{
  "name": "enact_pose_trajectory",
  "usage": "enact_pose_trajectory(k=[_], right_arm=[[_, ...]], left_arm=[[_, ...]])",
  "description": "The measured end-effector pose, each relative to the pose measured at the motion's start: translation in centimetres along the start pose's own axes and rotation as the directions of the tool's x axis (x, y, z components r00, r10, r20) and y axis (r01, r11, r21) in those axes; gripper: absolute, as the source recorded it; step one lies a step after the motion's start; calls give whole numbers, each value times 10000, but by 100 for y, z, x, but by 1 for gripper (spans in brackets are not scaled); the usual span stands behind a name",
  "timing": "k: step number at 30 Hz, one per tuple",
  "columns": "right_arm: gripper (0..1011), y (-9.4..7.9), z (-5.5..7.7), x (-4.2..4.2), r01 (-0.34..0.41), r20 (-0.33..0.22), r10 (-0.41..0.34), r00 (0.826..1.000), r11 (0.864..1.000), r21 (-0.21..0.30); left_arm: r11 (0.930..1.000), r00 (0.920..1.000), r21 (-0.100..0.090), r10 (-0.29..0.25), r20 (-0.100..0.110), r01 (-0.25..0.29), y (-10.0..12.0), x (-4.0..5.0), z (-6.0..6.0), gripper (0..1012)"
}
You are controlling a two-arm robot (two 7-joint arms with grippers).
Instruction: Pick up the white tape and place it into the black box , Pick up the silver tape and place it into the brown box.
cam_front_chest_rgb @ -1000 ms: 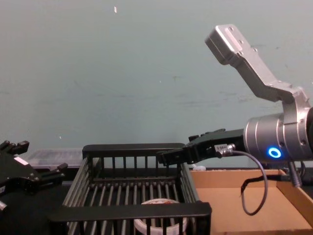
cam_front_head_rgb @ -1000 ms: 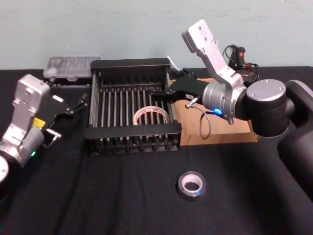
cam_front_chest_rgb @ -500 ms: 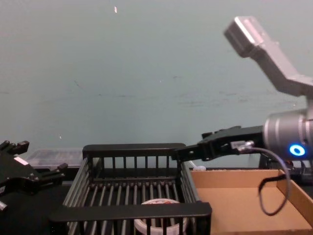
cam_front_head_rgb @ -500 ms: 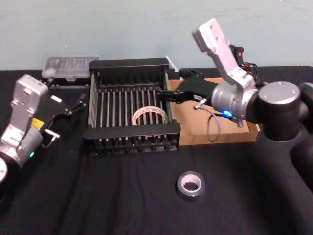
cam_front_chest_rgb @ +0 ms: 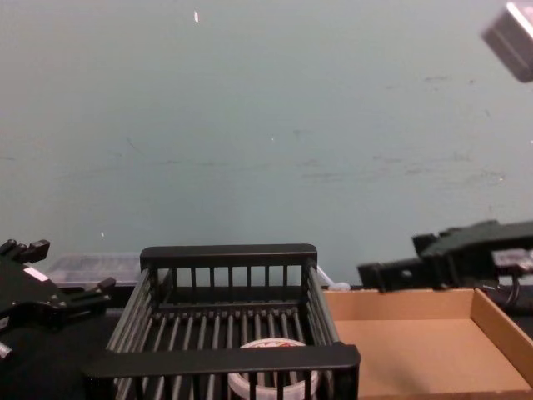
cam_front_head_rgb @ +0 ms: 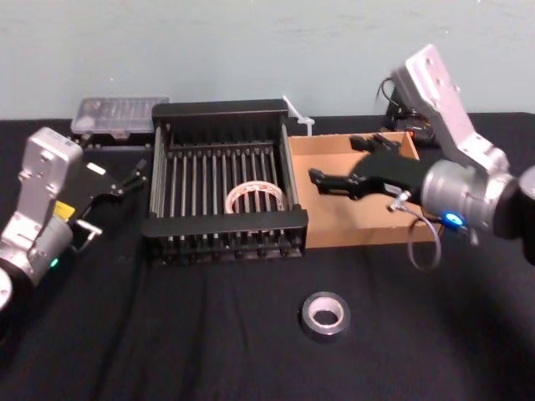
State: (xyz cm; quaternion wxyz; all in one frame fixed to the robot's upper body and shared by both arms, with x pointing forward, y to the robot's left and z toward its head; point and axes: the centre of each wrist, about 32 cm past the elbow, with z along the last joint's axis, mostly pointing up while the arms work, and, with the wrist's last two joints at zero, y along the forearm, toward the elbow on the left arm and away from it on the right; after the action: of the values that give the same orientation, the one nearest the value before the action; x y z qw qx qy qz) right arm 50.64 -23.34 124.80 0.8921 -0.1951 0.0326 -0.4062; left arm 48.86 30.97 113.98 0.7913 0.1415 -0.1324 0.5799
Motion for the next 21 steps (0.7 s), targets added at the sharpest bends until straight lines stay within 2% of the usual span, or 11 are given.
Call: enact_pose_trajectory(k=[4,5,7,12,21], right_arm=[[1002,-190,-107,-11,-111,-61,108,9999,9993,-357],[1002,-190,-107,-11,-111,-61,108,9999,9993,-357],[1002,-308,-199,-33,-219,-96,213,9997,9975,-665],[1002,-438,-311,-73,-444,-97,436,9990,9931,-1088],[1002,-522,-425,-169,-992,-69,993,9950,9831,-1537]], left_arm=[[10000,10000,-1,0,0,0,0,0,0,1001],[10000,10000,0,-1,0,1,0,0,0,1001],[10000,10000,-1,0,1,0,0,0,0,1001],[10000,10000,0,0,0,0,0,0,0,1001],[10000,10000,-1,0,0,0,0,0,0,1001]])
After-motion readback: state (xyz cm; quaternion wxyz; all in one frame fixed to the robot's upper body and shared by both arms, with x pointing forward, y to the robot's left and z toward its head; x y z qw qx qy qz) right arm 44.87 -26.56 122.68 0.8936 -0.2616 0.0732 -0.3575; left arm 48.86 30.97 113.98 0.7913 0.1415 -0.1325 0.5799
